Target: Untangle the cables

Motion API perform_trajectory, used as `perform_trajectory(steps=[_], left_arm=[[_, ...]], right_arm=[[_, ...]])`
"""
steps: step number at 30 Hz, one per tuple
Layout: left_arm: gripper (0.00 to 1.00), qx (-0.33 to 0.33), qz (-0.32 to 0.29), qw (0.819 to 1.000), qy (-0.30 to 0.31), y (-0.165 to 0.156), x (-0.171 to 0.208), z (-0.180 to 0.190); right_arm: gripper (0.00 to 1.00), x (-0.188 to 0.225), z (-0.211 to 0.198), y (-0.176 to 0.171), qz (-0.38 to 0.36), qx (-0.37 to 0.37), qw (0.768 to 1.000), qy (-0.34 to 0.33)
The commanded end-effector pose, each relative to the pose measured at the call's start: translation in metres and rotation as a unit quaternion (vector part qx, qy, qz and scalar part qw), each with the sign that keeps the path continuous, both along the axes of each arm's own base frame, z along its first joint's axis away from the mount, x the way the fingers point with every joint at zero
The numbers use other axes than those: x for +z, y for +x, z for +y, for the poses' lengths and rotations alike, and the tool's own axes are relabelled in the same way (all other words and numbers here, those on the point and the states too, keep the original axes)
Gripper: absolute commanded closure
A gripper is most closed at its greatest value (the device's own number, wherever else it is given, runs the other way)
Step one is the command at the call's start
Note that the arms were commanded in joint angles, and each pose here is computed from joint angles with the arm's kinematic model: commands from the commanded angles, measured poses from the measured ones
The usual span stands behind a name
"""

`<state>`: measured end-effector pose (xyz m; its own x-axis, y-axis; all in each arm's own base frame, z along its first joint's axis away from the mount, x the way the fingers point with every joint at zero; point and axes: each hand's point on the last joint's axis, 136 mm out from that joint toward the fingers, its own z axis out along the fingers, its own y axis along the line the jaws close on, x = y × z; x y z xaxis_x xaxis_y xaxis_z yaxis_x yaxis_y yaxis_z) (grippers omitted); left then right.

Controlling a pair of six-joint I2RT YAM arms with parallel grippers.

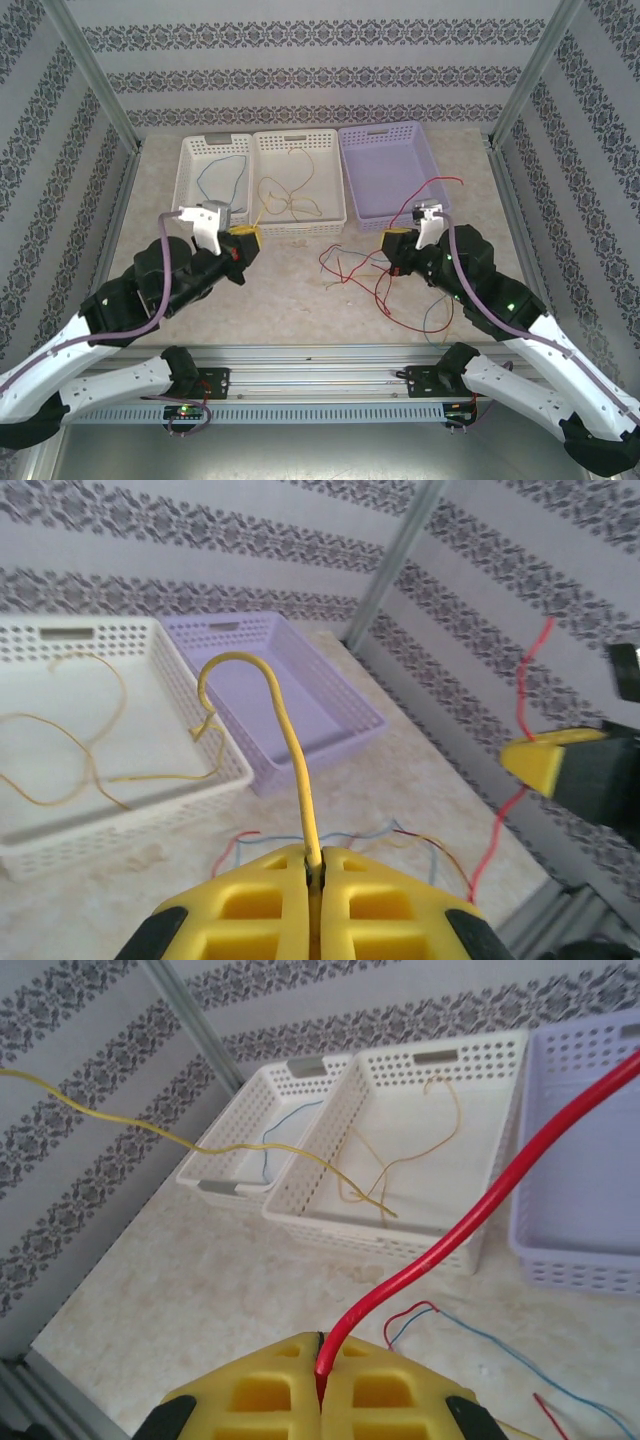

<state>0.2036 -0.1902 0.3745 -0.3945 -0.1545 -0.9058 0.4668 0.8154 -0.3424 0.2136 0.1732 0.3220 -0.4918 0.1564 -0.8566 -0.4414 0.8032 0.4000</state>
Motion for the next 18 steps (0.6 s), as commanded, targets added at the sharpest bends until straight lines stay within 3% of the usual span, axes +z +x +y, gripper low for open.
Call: perform_trajectory(steps=[1, 6, 9, 12, 18], left_arm=[[1.0, 0.039, -0.008, 0.994, 0.106, 0.021, -0.014, 0.006], [1.0, 0.051, 0.015, 0.988, 0.143, 0.059, -0.028, -0.01], [1.0, 0.06, 0.049, 0.988, 0.131, 0.09, -0.041, -0.011], [1.0, 0.066, 0.087, 0.987, 0.117, 0.121, -0.06, -0.011], [1.0, 0.078, 0.148, 0.974, 0.15, 0.167, -0.113, -0.022]], right_arm=[[1.0, 0.021, -0.025, 0.006, -0.03, -0.052, 0.998, -0.026], [1.0, 0.042, -0.037, 0.01, -0.049, -0.081, 0.995, -0.038], [1.0, 0.051, -0.042, 0.014, -0.056, -0.094, 0.992, -0.054], [1.0, 0.061, -0.049, 0.018, -0.065, -0.112, 0.989, -0.067], [1.0, 0.074, -0.056, 0.018, -0.073, -0.122, 0.988, -0.067]])
